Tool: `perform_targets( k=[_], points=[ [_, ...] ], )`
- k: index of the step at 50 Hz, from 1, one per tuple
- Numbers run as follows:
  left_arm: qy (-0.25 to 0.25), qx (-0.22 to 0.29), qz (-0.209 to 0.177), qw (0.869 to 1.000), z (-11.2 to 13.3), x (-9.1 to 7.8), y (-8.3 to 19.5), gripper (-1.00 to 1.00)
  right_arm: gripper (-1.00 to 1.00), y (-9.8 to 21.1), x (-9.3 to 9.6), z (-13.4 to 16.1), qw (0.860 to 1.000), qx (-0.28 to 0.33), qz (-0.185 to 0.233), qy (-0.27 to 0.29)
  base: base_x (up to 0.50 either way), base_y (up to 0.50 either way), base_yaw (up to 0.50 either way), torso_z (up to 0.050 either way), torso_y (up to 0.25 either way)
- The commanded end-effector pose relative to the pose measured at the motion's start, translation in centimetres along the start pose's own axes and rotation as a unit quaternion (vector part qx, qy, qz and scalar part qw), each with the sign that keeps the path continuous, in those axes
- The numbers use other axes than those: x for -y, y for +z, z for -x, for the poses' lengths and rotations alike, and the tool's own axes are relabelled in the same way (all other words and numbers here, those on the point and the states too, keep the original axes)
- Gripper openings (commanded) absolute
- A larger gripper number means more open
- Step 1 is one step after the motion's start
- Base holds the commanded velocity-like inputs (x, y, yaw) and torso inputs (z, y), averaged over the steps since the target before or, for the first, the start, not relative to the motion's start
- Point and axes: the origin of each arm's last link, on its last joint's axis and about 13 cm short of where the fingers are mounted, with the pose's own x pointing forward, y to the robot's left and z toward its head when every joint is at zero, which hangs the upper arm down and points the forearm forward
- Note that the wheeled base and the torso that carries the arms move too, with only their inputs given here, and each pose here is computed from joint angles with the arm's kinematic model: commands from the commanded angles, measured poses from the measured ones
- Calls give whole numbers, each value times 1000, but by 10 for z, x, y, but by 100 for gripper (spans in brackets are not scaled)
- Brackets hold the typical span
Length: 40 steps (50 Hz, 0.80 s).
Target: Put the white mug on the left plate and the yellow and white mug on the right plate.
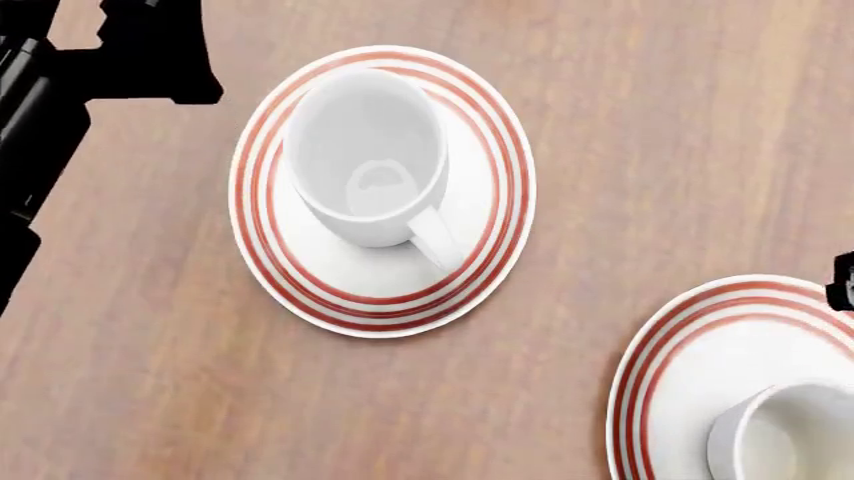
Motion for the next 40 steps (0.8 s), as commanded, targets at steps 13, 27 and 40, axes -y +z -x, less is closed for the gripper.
perform_targets(
  k=[13,27,40],
  points=[
    [-19,101,19,995,11,4,94,100,100,104,-18,-21,993,112,8,47,0,0,0,0,0],
    [-30,143,17,989,21,9,125,100,100,148,-28,-18,986,153,13,71,0,0,0,0,0],
    [-32,153,11,988,26,11,136,100,100,160,-31,-14,984,163,16,77,0,0,0,0,0]
  ],
)
